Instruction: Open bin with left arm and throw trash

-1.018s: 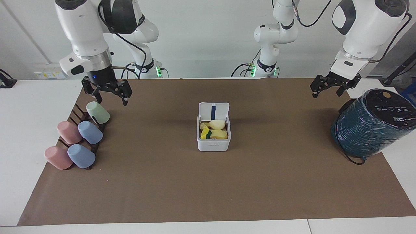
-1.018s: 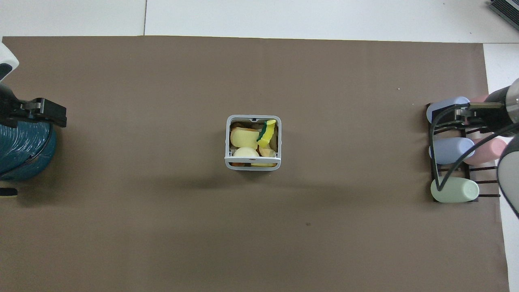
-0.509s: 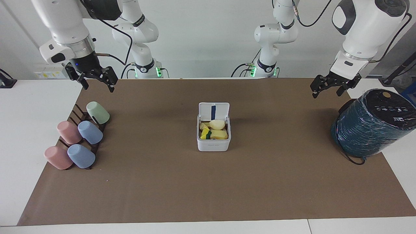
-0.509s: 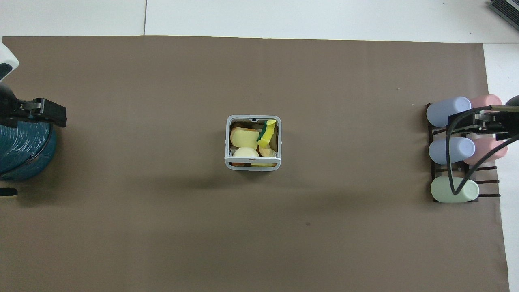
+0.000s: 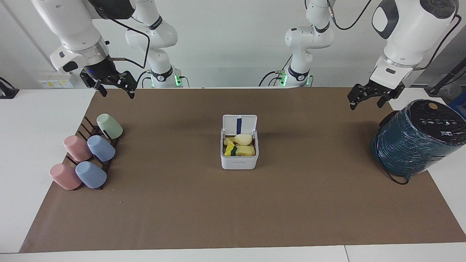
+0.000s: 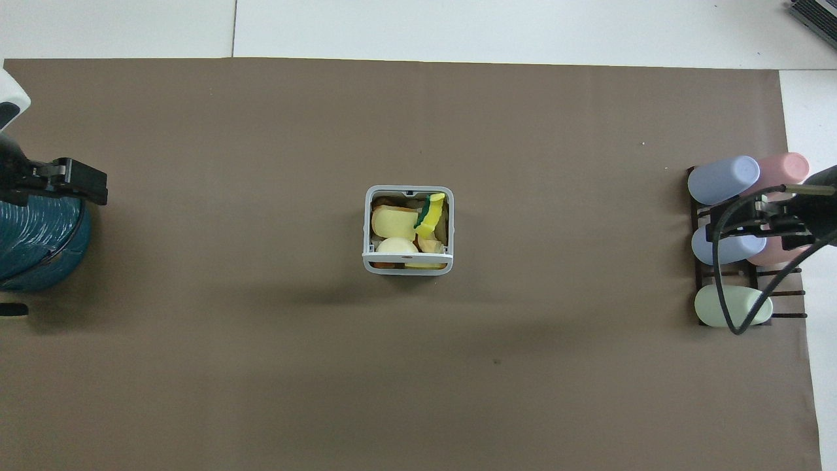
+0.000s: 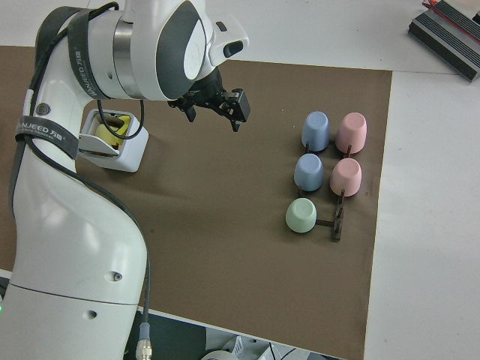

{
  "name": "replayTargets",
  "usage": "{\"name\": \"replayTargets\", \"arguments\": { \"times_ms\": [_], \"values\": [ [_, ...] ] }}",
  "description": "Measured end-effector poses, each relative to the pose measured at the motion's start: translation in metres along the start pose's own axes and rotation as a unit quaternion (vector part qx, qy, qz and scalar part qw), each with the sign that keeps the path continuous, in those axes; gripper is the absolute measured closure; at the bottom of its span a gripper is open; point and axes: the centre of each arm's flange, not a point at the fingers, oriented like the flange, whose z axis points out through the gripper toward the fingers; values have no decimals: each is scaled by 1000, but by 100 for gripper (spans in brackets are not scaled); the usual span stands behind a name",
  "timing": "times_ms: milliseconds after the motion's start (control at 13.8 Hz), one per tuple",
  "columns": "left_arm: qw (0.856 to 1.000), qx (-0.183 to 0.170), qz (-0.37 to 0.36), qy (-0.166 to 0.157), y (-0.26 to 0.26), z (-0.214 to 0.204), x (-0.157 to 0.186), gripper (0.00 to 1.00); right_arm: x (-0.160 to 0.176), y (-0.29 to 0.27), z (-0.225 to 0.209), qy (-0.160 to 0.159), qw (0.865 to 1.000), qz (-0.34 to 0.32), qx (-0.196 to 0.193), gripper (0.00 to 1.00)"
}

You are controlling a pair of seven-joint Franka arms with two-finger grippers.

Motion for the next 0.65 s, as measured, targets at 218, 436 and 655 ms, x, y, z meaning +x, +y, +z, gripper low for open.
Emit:
{"name": "replayTargets", "arguments": {
  "times_ms": [218,436,655],
  "values": [
    [1000,-13,5,0,8,-1,-1,0,0,1,-1,2,1000,-3,-13,0],
    [1000,-28,5,1,11,-2,-1,0,0,0,-4,6,1000,-3,-13,0],
    [1000,-28,5,2,11,-3,-2,0,0,0,-4,7,1000,-4,-13,0]
  ]
}}
